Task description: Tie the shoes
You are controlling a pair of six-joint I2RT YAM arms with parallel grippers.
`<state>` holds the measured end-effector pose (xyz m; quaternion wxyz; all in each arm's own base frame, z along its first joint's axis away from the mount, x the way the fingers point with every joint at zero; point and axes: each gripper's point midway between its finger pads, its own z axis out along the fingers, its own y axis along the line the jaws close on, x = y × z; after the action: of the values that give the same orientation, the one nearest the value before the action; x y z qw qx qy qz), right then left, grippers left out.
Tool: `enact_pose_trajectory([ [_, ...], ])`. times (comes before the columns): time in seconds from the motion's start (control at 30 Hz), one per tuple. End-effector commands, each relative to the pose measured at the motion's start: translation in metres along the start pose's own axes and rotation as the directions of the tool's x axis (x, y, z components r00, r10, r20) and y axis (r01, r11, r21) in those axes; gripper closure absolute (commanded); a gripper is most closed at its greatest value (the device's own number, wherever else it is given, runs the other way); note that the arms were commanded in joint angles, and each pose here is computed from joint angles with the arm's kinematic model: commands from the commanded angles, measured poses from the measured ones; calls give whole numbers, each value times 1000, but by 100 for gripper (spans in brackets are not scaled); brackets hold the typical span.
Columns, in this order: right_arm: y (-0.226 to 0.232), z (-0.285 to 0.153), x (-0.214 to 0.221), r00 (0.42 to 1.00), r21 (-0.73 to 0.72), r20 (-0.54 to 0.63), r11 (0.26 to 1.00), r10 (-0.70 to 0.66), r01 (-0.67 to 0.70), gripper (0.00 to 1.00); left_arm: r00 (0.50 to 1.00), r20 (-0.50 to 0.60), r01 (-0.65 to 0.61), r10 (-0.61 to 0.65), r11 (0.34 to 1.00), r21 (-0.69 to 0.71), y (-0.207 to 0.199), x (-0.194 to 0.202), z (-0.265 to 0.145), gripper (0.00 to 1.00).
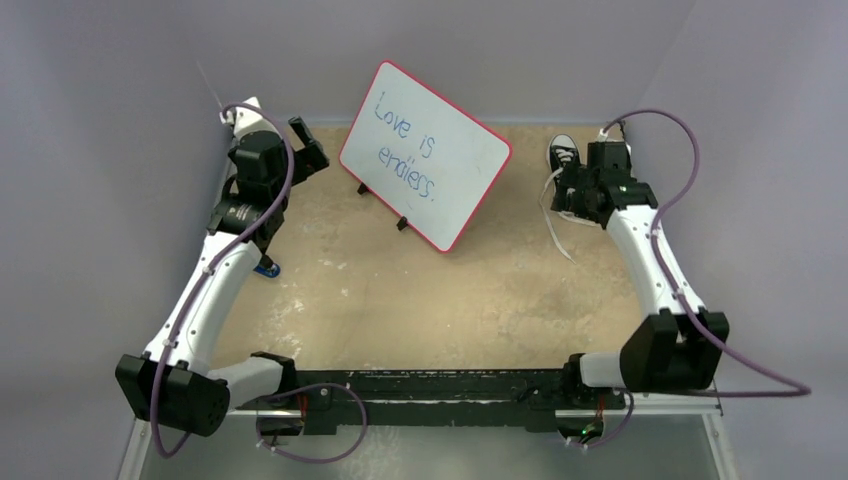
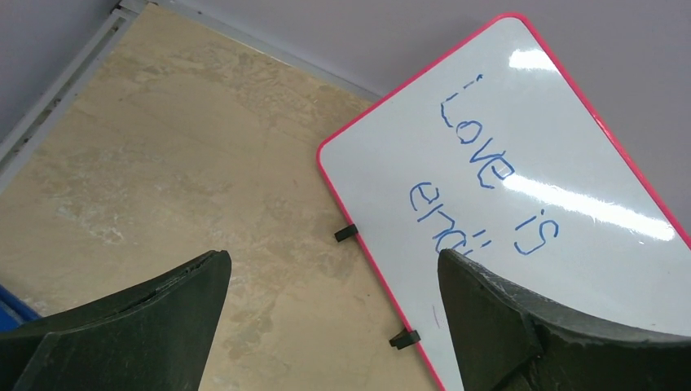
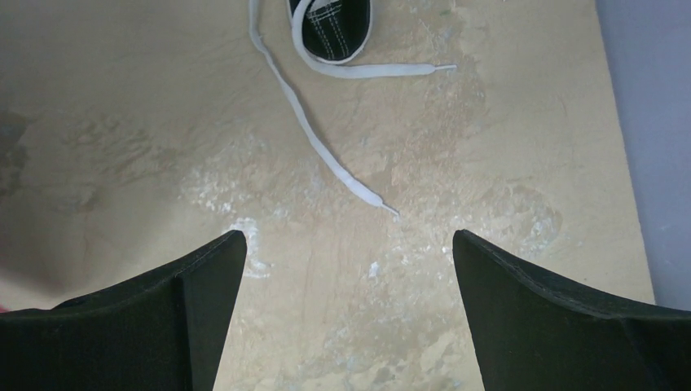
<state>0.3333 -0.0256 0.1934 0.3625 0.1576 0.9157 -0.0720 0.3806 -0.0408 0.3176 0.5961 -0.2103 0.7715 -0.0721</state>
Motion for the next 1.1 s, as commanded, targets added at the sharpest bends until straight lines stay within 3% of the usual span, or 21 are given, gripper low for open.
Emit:
enact_pose_trajectory([
  [0.0, 8, 26, -41, 993, -26, 63, 995, 97, -96, 1, 995, 72, 64, -72, 993, 100, -37, -31, 4, 1],
  [0.1, 9, 63, -54, 991, -25, 23, 991, 132, -131, 3, 994, 79, 68, -78, 990, 124, -49, -37, 10, 1],
  [0.3, 7, 136, -80, 983, -61, -46, 981, 179, -182, 21, 994, 99, 24, -38, 991, 133, -57, -43, 12, 1],
  [0.47, 12, 179, -73, 977, -100, -125, 978, 173, -186, 33, 993, 119, -38, 23, 991, 132, -60, -45, 5, 1],
  [0.73, 13, 198, -38, 970, -113, -204, 981, 133, -159, 43, 975, 178, -155, 136, 983, 99, -71, -59, -10, 1],
  [0.93, 16, 194, -17, 962, -141, -256, 981, 92, -131, 61, 980, 168, -128, 107, 984, 124, -74, -54, -13, 1],
  [1.07, 16, 185, 8, 943, -155, -323, 978, 80, -136, 82, 983, 159, -115, 94, 985, 128, -75, -52, -13, 1],
])
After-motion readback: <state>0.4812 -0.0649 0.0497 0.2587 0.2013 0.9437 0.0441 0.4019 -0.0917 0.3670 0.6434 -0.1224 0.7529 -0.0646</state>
